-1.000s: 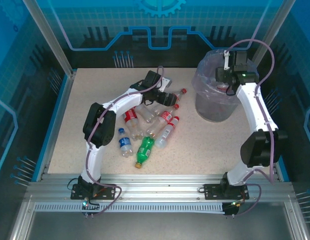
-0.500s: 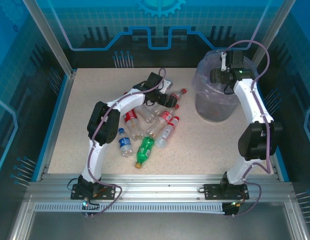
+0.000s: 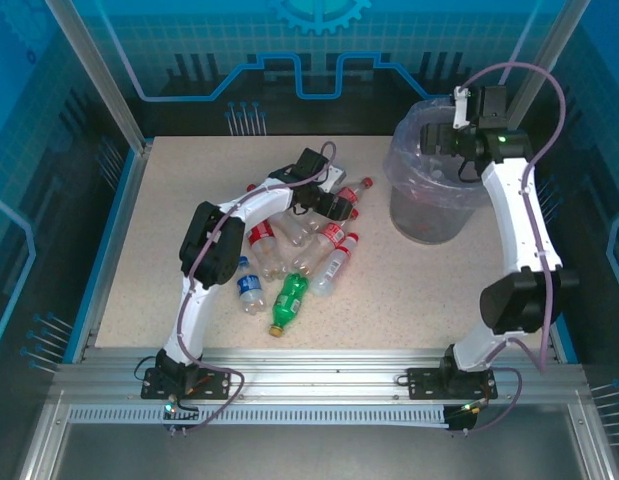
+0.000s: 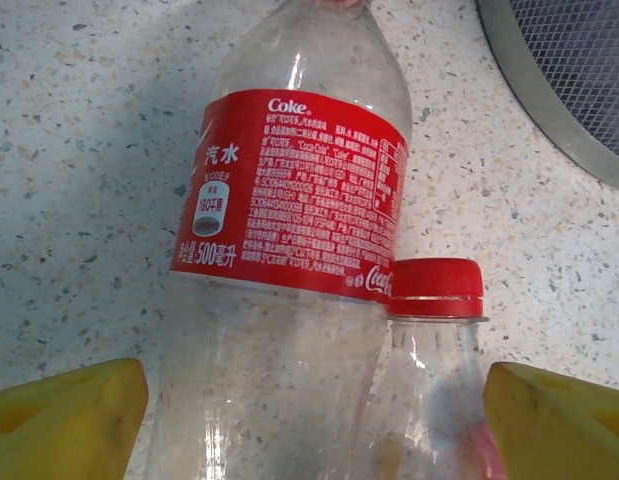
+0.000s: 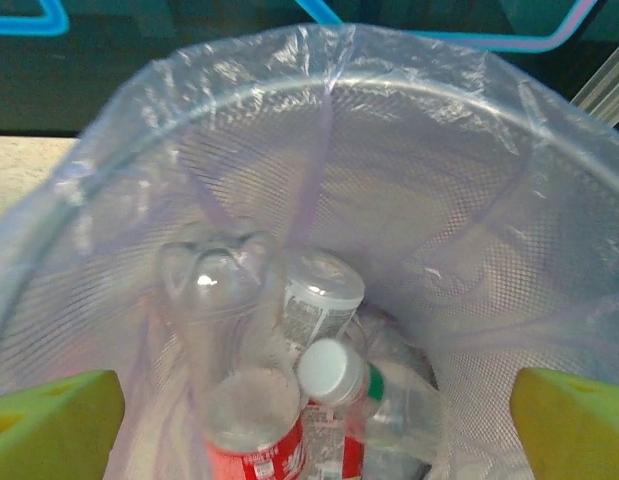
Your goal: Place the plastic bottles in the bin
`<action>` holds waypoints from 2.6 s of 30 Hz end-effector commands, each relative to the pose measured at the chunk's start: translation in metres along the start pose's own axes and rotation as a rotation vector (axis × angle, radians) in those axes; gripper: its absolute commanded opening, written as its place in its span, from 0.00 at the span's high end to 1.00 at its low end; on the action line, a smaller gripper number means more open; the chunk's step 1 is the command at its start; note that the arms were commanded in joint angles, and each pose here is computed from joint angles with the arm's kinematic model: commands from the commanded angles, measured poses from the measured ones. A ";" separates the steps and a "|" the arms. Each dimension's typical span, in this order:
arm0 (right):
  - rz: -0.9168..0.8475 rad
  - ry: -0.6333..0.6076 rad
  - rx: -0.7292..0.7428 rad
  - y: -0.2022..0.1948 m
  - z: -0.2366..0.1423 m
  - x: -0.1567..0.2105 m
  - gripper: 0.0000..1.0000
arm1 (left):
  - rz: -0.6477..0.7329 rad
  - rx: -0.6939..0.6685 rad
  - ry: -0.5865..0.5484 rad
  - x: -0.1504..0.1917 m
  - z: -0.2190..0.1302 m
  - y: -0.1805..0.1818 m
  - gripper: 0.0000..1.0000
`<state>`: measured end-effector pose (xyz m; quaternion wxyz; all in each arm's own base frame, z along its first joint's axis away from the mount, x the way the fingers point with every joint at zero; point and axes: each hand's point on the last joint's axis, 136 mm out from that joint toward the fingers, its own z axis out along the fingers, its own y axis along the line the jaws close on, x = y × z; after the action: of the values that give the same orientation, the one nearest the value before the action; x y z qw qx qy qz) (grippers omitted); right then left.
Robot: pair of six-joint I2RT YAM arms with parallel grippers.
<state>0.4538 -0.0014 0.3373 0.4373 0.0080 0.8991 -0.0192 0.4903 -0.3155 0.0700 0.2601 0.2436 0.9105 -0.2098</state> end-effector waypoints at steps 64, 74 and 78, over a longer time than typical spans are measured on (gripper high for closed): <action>0.299 0.062 -0.811 0.294 -0.009 0.017 0.13 | -0.118 0.234 -0.737 -0.048 -0.224 -0.059 0.37; 0.302 0.048 -0.792 0.286 -0.012 0.015 0.45 | -0.132 0.247 -0.721 -0.049 -0.217 -0.059 0.37; 0.286 0.020 -0.794 0.283 -0.016 0.008 0.46 | -0.146 0.262 -0.724 -0.050 -0.220 -0.059 0.07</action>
<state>0.4436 0.2859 0.3026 0.3611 -0.0258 0.8498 0.3832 0.4113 -0.2615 0.2617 0.5027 0.1134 0.7622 -0.3918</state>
